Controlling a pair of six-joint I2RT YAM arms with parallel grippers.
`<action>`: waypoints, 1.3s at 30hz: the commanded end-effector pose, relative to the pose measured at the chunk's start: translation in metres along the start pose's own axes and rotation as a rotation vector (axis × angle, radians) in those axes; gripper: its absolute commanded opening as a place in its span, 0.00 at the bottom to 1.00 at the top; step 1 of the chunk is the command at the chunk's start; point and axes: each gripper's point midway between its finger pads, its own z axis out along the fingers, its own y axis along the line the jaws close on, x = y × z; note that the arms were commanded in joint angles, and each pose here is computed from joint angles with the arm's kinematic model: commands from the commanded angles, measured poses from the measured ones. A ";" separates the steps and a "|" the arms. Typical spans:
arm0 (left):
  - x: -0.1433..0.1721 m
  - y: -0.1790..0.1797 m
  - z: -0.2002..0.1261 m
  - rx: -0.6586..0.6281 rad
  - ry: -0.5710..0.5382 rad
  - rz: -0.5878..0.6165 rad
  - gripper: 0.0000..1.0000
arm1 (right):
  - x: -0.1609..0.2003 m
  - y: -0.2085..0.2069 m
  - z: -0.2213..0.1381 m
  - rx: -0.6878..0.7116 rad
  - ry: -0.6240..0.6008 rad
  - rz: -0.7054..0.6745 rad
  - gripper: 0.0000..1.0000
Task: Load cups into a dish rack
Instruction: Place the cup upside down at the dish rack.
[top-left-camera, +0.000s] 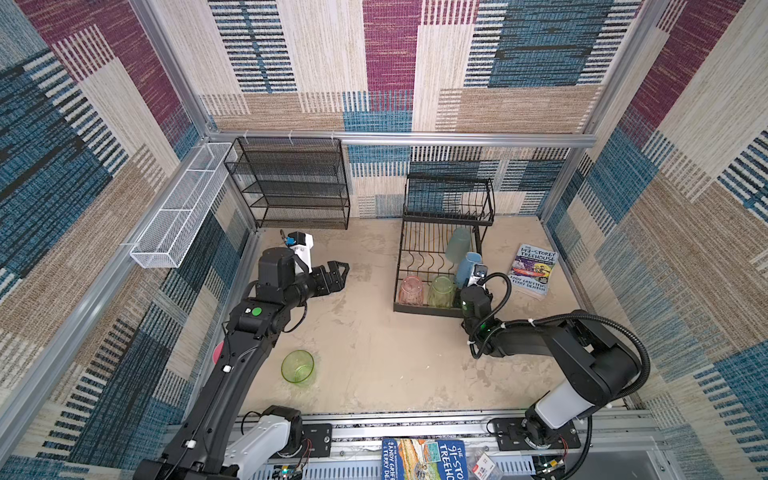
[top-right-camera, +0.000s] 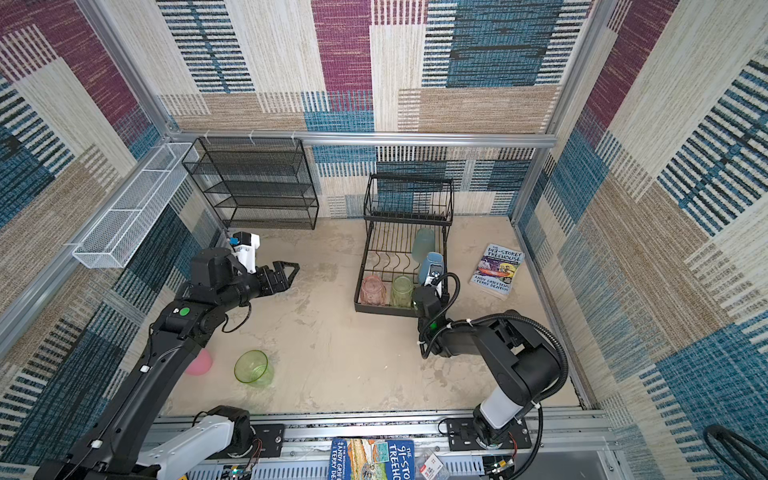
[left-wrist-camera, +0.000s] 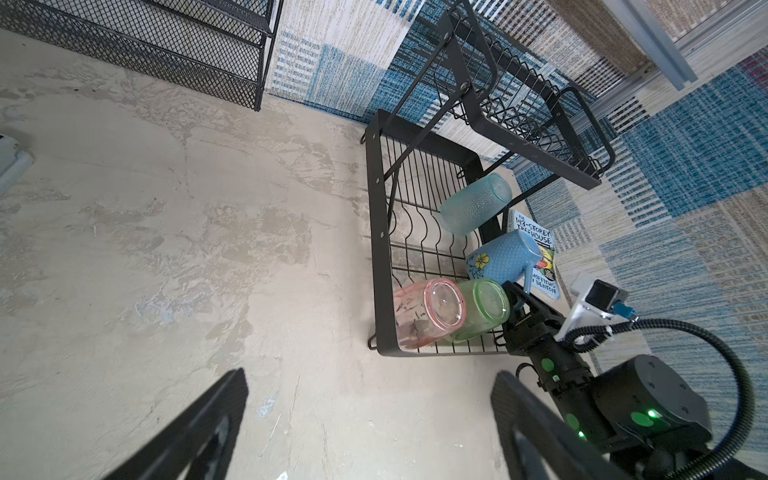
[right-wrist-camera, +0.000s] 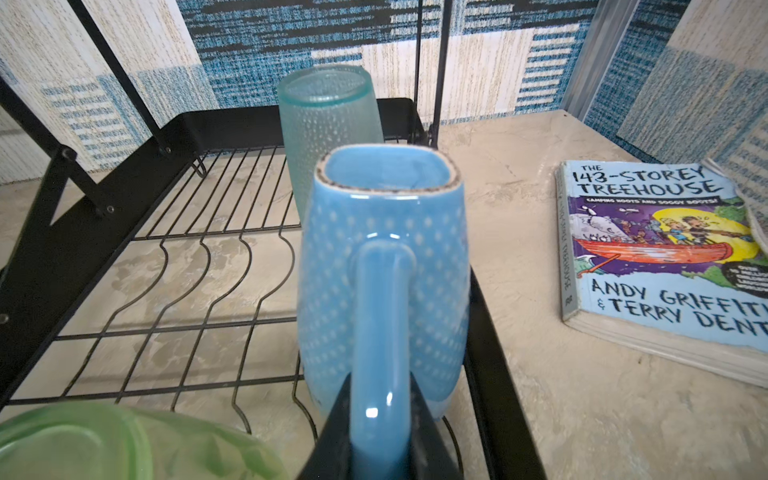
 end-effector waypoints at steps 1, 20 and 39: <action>-0.005 -0.003 -0.001 0.013 -0.021 0.007 0.95 | -0.012 0.000 0.002 0.024 -0.039 0.036 0.20; -0.006 -0.004 -0.005 0.018 -0.031 0.009 0.95 | -0.002 -0.005 0.004 0.071 0.022 0.050 0.27; -0.005 -0.003 -0.004 0.015 -0.027 0.007 0.96 | -0.014 0.001 -0.011 -0.007 0.044 0.083 0.64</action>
